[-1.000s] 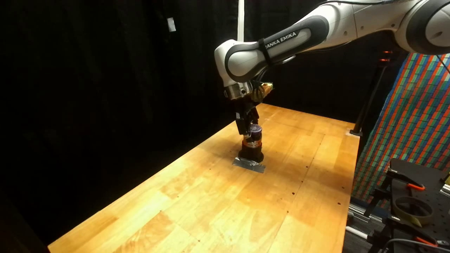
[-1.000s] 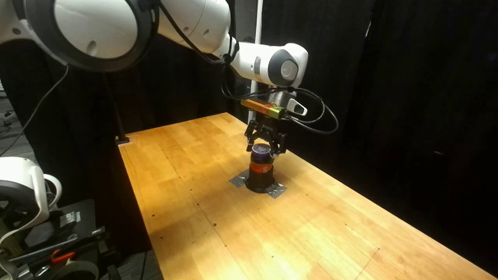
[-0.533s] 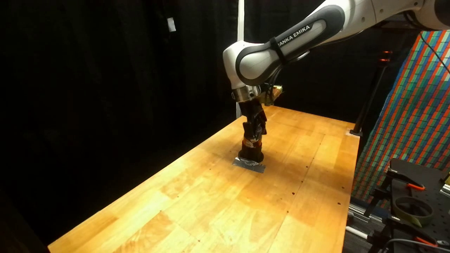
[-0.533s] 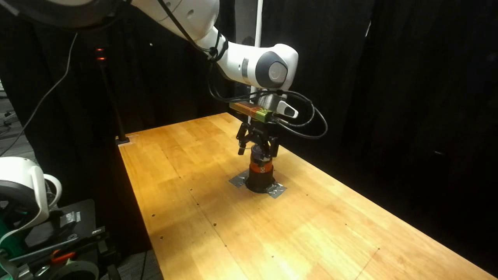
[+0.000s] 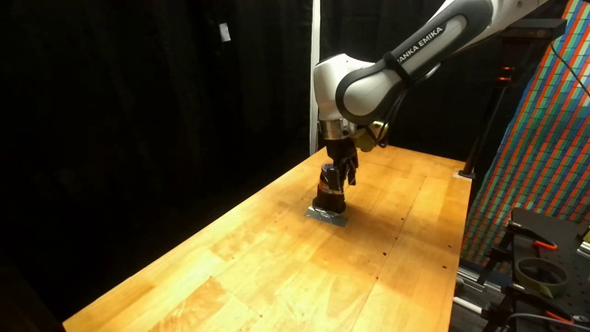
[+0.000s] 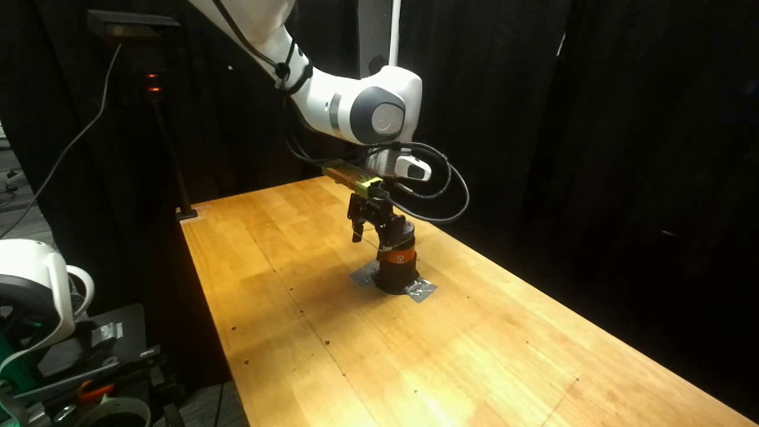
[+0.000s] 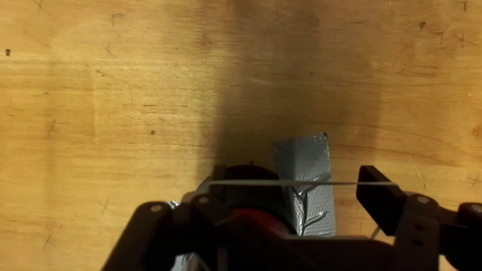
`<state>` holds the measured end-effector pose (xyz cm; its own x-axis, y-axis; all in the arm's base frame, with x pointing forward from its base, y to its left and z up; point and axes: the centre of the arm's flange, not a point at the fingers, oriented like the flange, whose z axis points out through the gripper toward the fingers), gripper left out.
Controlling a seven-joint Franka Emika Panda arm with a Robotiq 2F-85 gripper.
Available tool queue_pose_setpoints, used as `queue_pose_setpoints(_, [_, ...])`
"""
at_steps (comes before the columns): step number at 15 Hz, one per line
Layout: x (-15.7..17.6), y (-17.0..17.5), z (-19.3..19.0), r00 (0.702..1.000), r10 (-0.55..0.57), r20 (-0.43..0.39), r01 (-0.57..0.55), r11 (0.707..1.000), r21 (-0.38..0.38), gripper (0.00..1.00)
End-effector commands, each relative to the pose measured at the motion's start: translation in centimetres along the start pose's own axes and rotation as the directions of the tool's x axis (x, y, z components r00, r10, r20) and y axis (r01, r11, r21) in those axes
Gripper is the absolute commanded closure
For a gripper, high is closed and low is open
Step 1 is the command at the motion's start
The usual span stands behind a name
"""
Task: Put the rubber bung around the neck of the brown bottle
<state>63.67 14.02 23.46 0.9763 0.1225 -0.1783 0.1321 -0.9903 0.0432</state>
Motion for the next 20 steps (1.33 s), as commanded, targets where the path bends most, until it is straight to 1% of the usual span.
queue_pose_setpoints(1, [-7.2,-0.9,0.8,0.992,0.050,-0.113,-0.056,0.997,-0.046,0.42])
queue_pose_setpoints(2, [-7.7,-1.0,0.8,0.988,0.060,-0.143,-0.069,0.996,-0.055,0.51])
queue_pose_setpoints(5, [-9.3,-1.1,1.0,0.973,0.093,-0.212,-0.109,0.992,-0.067,0.73])
queue_pose_setpoints(6, [-9.9,-1.2,1.0,0.966,0.106,-0.235,-0.126,0.990,-0.071,0.78])
queue_pose_setpoints(8, [-10.9,-1.2,1.1,0.953,0.126,-0.276,-0.152,0.986,-0.073,0.82])
queue_pose_setpoints(9, [-11.2,-1.2,1.2,0.946,0.134,-0.296,-0.163,0.984,-0.076,0.85])
queue_pose_setpoints(10, [-11.5,-1.2,1.3,0.942,0.121,-0.313,-0.154,0.984,-0.083,0.81])
queue_pose_setpoints(11, [-11.8,-1.3,1.3,0.932,0.121,-0.341,-0.159,0.984,-0.085,0.79])
queue_pose_setpoints(12, [-12.0,-1.3,1.4,0.921,0.122,-0.370,-0.164,0.983,-0.084,0.79])
queue_pose_setpoints(13, [-12.1,-1.2,1.6,0.908,0.119,-0.401,-0.167,0.982,-0.087,0.78])
queue_pose_setpoints(15, [-12.4,-1.2,2.1,0.883,0.094,-0.460,-0.157,0.983,-0.100,0.79])
queue_pose_setpoints(17, [-12.9,-1.3,2.6,0.846,0.067,-0.530,-0.146,0.983,-0.108,0.79])
queue_pose_setpoints(19, [-13.7,-1.1,3.2,0.795,0.041,-0.606,-0.129,0.986,-0.103,0.80])
queue_pose_setpoints(20, [-14.6,-1.4,3.3,0.770,0.025,-0.638,-0.117,0.988,-0.102,0.79])
